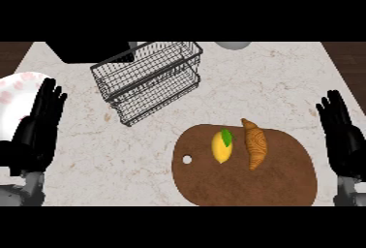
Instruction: Pick the lemon from the cutting board and place it in the tiered basket
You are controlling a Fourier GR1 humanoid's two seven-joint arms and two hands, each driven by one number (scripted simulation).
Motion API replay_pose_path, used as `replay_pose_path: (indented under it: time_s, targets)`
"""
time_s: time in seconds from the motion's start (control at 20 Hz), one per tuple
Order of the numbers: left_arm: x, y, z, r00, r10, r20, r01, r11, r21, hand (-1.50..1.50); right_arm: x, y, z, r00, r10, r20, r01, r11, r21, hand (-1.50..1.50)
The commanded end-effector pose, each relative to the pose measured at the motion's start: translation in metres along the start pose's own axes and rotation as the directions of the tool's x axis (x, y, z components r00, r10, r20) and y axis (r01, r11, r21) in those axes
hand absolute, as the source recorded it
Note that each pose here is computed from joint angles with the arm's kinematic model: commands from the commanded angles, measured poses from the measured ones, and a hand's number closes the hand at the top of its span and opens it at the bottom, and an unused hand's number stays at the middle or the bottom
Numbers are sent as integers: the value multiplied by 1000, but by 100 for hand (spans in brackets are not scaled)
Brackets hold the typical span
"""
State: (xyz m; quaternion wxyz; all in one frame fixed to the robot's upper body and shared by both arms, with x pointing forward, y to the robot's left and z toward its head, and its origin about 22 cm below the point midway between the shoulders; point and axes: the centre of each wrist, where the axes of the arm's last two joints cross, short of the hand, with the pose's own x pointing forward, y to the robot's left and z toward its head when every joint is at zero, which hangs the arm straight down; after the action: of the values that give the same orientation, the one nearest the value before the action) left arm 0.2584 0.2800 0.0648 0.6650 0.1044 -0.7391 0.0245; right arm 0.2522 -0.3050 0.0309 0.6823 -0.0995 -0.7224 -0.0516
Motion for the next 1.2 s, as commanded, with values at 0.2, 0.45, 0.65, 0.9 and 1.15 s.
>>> replay_pose_path:
  time_s: [0.2,0.45,0.65,0.9,1.15]
  targets:
    - [-16,-13,-2,992,-49,-119,31,988,-152,0,63,134,10,910,-78,408,-41,960,277,150]
    - [-31,-2,13,974,-35,-224,-4,986,-169,0,-15,126,34,988,141,57,-118,948,-295,-150]
    - [-33,7,7,972,-35,-234,-13,980,-199,0,-14,181,55,932,296,207,-214,914,-344,-150]
    - [-26,11,3,969,-33,-244,-15,982,-191,0,-29,152,53,821,561,106,-516,809,-283,-150]
    - [-30,18,5,969,-44,-242,0,984,-177,0,-41,125,56,625,780,-23,-779,623,-69,-150]
